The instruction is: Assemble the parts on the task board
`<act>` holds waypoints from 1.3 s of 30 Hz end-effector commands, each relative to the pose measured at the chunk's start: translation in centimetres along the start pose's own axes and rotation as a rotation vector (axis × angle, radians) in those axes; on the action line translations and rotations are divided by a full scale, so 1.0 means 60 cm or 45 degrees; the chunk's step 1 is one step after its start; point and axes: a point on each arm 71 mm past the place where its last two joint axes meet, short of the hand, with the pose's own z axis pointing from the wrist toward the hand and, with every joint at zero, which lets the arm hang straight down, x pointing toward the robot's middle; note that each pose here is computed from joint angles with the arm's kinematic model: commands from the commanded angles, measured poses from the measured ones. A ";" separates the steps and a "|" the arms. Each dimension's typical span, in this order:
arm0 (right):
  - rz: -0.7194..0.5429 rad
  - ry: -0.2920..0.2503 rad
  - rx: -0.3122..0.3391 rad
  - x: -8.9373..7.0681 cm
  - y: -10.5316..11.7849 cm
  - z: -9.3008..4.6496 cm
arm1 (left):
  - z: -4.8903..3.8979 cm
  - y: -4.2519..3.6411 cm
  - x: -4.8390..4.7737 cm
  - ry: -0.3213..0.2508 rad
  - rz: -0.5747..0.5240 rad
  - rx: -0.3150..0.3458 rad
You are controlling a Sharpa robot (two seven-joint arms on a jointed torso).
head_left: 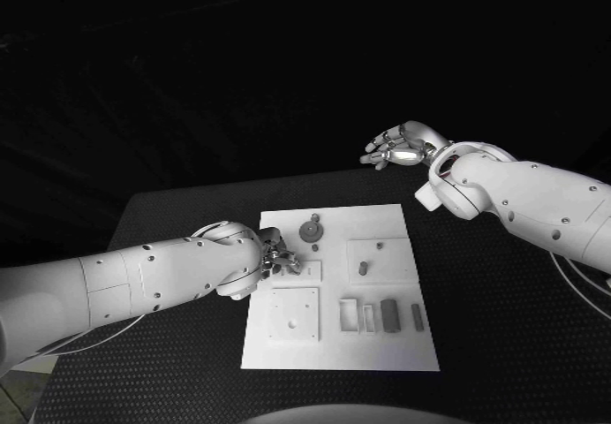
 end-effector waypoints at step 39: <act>0.002 0.019 -0.012 0.004 0.000 0.001 | 0.002 0.000 0.006 0.038 0.014 0.011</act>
